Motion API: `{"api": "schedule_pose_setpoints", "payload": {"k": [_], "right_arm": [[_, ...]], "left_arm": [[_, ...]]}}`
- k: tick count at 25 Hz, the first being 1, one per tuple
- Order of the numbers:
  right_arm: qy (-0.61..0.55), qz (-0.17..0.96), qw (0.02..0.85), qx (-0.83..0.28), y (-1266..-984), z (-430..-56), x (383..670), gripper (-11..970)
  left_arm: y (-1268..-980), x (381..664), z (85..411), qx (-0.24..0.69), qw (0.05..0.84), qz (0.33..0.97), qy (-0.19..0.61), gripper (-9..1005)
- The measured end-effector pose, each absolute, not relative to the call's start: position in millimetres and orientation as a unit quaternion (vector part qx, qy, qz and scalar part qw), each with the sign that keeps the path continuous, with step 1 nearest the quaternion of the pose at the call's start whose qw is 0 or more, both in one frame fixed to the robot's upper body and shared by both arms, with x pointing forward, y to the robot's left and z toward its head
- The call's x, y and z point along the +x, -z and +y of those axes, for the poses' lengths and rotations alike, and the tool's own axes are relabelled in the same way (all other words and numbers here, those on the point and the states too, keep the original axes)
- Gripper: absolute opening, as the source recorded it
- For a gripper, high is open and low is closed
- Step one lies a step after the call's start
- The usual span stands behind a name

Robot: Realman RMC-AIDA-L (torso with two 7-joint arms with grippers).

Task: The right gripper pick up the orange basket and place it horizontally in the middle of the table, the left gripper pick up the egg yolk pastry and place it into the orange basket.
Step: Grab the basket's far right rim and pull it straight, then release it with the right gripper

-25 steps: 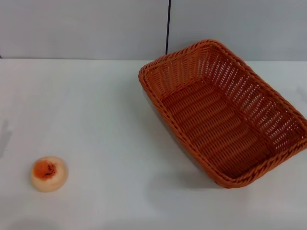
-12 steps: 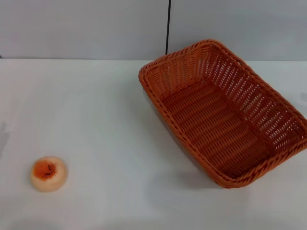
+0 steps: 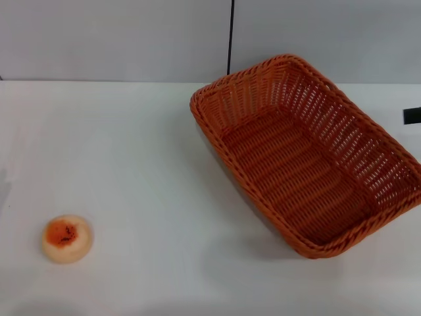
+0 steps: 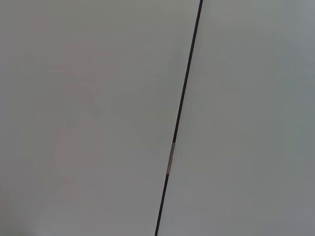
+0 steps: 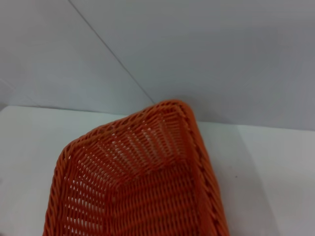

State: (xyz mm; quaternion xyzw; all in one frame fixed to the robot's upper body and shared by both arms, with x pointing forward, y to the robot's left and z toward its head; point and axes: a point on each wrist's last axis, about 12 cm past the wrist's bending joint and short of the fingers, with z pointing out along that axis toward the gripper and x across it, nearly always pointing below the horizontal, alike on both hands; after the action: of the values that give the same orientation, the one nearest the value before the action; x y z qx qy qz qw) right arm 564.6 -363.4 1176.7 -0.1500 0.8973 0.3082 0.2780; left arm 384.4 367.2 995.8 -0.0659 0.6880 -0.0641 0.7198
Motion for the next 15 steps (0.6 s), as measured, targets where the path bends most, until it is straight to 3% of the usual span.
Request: {"api": "schedule_pose_setpoints", "payload": {"k": [15], "right_arm": [[-0.295, 0.903, 0.258, -0.175, -1132, -323, 597, 704]], "left_arm": [[-996, 386, 367, -0.064, 0.721, 0.687, 0.066, 800]]}}
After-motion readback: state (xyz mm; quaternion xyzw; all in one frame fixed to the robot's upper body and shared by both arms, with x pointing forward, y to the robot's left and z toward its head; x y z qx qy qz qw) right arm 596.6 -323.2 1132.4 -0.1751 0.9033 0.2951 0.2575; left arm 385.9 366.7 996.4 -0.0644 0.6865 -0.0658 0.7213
